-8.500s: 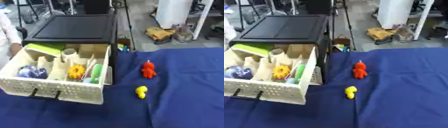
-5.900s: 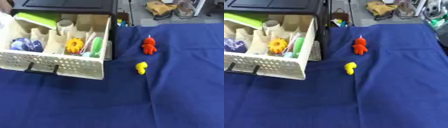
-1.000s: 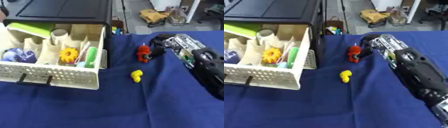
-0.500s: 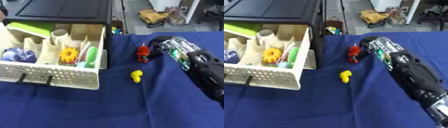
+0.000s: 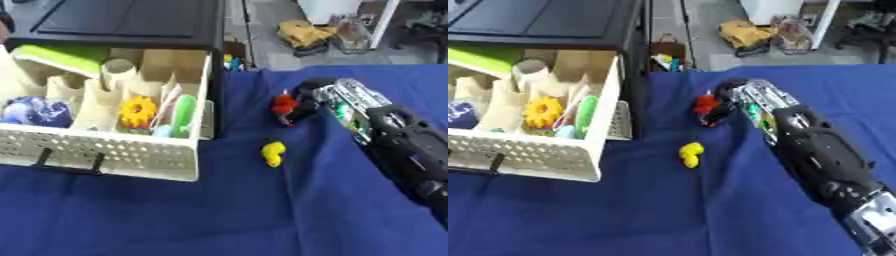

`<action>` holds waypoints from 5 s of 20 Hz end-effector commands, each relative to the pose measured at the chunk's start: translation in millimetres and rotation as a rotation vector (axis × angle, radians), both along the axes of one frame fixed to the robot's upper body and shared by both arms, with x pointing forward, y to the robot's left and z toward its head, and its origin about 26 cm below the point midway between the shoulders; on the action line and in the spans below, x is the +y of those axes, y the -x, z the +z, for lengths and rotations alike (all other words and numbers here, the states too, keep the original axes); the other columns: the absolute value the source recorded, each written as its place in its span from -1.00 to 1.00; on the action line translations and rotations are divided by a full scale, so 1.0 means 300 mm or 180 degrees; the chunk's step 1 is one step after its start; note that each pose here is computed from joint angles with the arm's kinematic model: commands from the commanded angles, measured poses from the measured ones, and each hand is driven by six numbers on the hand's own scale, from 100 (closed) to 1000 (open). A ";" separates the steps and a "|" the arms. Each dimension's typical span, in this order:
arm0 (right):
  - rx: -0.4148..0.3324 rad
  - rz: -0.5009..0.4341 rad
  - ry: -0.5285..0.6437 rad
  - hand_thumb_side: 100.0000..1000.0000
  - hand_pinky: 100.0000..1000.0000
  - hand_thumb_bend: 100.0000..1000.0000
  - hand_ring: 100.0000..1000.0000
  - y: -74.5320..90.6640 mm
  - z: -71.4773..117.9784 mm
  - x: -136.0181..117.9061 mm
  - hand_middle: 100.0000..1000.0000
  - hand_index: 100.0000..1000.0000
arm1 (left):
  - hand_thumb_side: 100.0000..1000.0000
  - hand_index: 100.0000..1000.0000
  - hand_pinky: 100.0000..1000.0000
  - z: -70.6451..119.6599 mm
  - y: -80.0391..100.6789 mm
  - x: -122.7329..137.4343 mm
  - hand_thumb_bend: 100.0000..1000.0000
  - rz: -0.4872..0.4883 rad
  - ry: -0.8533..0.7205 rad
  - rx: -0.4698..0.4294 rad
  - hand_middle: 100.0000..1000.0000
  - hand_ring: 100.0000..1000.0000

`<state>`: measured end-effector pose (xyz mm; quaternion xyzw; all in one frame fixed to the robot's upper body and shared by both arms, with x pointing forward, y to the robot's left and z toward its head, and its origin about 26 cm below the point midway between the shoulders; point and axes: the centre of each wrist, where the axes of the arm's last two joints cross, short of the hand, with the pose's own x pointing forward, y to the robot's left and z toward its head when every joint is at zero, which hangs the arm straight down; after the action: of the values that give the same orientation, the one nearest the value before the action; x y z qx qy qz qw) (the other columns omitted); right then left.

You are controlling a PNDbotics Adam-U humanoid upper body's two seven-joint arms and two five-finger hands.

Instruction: Pick up objects from table and place into drawer.

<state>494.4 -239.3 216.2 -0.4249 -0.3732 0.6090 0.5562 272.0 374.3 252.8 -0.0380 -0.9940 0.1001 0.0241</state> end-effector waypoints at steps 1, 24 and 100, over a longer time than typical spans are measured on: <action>-0.0099 -0.0096 -0.0002 0.43 0.56 -0.25 0.77 -0.012 0.027 -0.015 0.29 0.81 | 0.96 0.73 0.19 0.031 0.005 -0.005 -0.88 -0.0030 0.0015 -0.0159 0.44 0.50; -0.0275 -0.0119 0.0002 0.22 0.31 -0.51 0.56 -0.029 -0.037 -0.035 -0.08 0.46 | 0.97 0.73 0.19 0.033 0.005 -0.005 -0.88 -0.0033 -0.0001 -0.0164 0.44 0.50; -0.1546 0.2651 -0.0812 0.31 0.28 -0.61 0.28 0.628 0.595 0.481 -0.25 0.21 | 0.95 0.72 0.17 0.069 0.004 -0.007 -0.91 -0.0136 -0.0058 -0.0197 0.44 0.50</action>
<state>311.8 -97.5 386.6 -0.2921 -0.6998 0.6147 0.2170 273.0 373.1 260.8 -0.0569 -0.9931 0.1012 0.0172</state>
